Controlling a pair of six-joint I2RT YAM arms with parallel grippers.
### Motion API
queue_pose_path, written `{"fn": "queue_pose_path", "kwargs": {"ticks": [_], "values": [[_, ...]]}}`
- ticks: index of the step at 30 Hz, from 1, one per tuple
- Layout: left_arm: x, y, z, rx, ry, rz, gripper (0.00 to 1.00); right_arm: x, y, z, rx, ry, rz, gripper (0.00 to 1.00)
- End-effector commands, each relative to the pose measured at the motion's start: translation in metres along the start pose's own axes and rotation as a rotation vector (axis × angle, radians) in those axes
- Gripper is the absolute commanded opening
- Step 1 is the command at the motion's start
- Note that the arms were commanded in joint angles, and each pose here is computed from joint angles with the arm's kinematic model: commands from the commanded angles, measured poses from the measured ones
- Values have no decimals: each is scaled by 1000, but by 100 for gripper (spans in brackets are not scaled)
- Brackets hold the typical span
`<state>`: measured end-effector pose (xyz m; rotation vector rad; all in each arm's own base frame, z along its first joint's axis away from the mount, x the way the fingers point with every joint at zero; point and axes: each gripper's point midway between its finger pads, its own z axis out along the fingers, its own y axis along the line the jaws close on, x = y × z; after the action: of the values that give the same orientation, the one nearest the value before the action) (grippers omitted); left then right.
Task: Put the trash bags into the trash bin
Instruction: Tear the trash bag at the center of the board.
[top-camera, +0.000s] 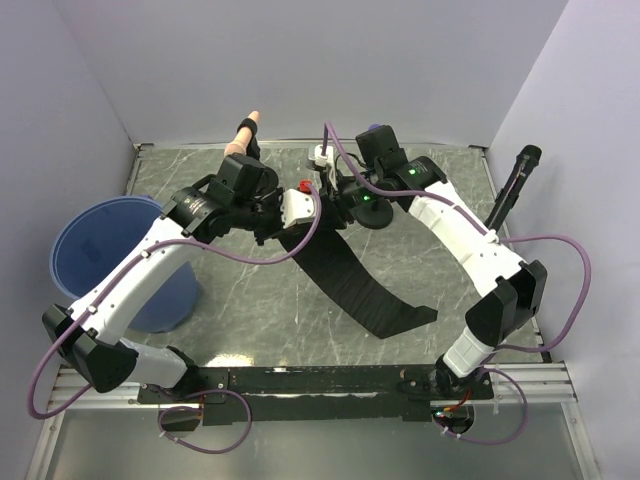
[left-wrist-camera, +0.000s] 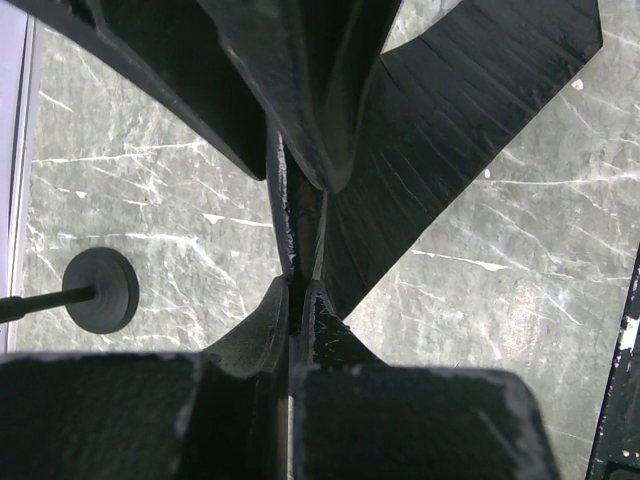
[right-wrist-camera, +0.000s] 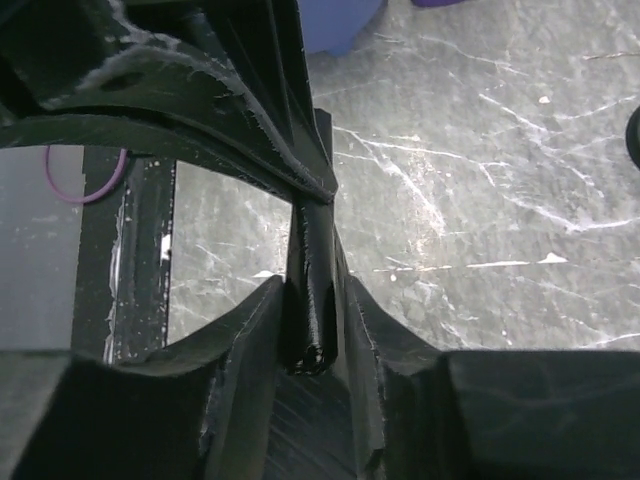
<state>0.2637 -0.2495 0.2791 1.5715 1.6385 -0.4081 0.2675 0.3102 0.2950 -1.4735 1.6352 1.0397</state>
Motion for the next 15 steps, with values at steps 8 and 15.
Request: {"fn": "queue_pose_path", "kwargs": {"ticks": [8,15], "values": [[-32,5,-19,-45,-113,22,5,-14,1,-4,-9,-20,-60,0],[-11,-3,-15,-71,-123,-1,39,-18,8,-14,-7,-35,-72,0]]}}
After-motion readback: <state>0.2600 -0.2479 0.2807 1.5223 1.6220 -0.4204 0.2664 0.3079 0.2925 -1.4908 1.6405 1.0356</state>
